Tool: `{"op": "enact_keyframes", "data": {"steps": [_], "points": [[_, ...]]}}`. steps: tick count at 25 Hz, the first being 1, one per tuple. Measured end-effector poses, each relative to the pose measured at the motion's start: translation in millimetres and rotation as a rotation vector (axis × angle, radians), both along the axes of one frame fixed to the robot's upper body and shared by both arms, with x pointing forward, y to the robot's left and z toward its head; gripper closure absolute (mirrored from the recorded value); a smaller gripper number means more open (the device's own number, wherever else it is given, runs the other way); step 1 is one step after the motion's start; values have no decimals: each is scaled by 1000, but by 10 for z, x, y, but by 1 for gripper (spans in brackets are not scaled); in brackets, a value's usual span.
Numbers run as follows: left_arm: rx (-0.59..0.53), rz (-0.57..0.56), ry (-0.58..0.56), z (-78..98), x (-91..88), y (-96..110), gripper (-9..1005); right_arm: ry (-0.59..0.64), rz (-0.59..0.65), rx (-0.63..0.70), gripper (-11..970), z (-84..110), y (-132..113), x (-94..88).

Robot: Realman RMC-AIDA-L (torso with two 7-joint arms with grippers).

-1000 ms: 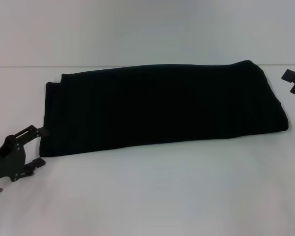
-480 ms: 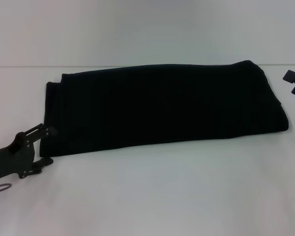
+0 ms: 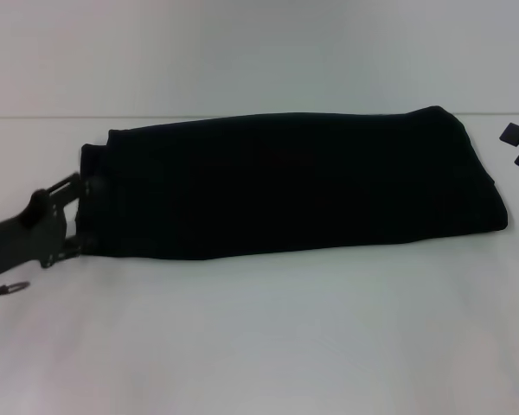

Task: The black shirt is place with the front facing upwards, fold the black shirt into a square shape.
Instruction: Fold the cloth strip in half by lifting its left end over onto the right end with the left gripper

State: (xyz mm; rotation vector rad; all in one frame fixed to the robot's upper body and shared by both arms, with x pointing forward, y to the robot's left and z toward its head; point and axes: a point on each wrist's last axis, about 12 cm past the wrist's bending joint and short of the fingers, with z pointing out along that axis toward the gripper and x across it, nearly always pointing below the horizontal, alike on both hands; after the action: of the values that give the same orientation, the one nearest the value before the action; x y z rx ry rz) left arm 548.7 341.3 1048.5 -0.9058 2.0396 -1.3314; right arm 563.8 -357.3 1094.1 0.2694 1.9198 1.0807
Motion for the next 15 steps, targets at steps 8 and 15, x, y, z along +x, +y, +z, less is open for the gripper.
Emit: {"op": "enact_keyframes", "data": {"steps": [8, 15], "points": [[4, -20, 19, 1, -61, 89, 48, -3, -7, 4, 142, 7, -8, 7], [-1, -16, 107, -87, -213, 173, 47, -5, -8, 5, 142, 15, -4, 21]]}}
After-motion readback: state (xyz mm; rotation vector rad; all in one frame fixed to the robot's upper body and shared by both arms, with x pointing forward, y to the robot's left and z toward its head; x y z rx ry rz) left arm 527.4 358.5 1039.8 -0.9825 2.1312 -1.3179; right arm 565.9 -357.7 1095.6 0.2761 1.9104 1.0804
